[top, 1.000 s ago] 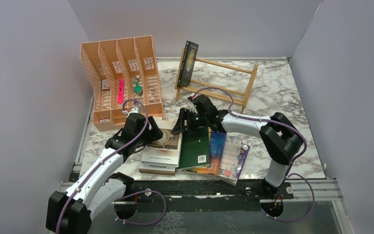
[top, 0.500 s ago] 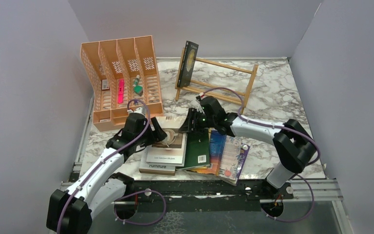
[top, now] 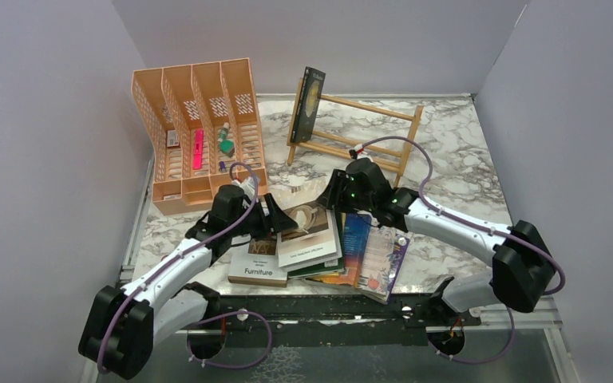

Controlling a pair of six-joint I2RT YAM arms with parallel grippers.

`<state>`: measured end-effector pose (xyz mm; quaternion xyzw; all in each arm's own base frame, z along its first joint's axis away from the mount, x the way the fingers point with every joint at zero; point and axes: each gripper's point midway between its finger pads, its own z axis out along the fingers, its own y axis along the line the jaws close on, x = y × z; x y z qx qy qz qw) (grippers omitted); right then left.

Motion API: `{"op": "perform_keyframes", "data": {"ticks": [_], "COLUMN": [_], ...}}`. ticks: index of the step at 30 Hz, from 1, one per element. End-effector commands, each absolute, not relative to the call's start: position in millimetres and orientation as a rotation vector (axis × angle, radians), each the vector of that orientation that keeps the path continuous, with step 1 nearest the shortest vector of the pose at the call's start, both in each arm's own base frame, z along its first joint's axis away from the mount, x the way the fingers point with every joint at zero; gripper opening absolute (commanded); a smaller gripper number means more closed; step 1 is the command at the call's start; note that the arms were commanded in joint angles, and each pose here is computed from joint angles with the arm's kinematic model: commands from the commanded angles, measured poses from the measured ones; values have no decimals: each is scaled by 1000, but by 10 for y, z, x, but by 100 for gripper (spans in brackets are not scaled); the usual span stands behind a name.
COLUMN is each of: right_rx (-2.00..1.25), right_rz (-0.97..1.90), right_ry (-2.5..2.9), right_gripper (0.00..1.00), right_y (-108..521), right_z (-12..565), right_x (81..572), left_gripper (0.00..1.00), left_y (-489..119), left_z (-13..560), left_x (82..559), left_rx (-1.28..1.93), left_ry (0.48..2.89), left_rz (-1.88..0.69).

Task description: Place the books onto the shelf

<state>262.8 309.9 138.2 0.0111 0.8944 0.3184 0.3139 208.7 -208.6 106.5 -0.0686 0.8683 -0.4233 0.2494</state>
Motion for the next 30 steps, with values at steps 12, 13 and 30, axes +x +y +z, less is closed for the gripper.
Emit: {"op": "perform_keyframes", "data": {"ticks": [12, 13, 30], "right_rx": [87, 81, 237], "right_rz": [616, 623, 601], "right_ry": [2455, 2464, 2447], "right_gripper": [83, 86, 98], "right_y": [2679, 2677, 2444], "right_z": [1127, 1122, 1157], "right_x": [2375, 2349, 2347], "left_gripper": [66, 65, 48], "left_y": [-2453, -2446, -2359], "left_z": [1237, 1222, 961], "left_x": [2161, 2165, 2195], "left_rx": [-24, -28, -30], "left_ry": [2297, 2299, 2375], "left_rz": [-1308, -1300, -1181]}}
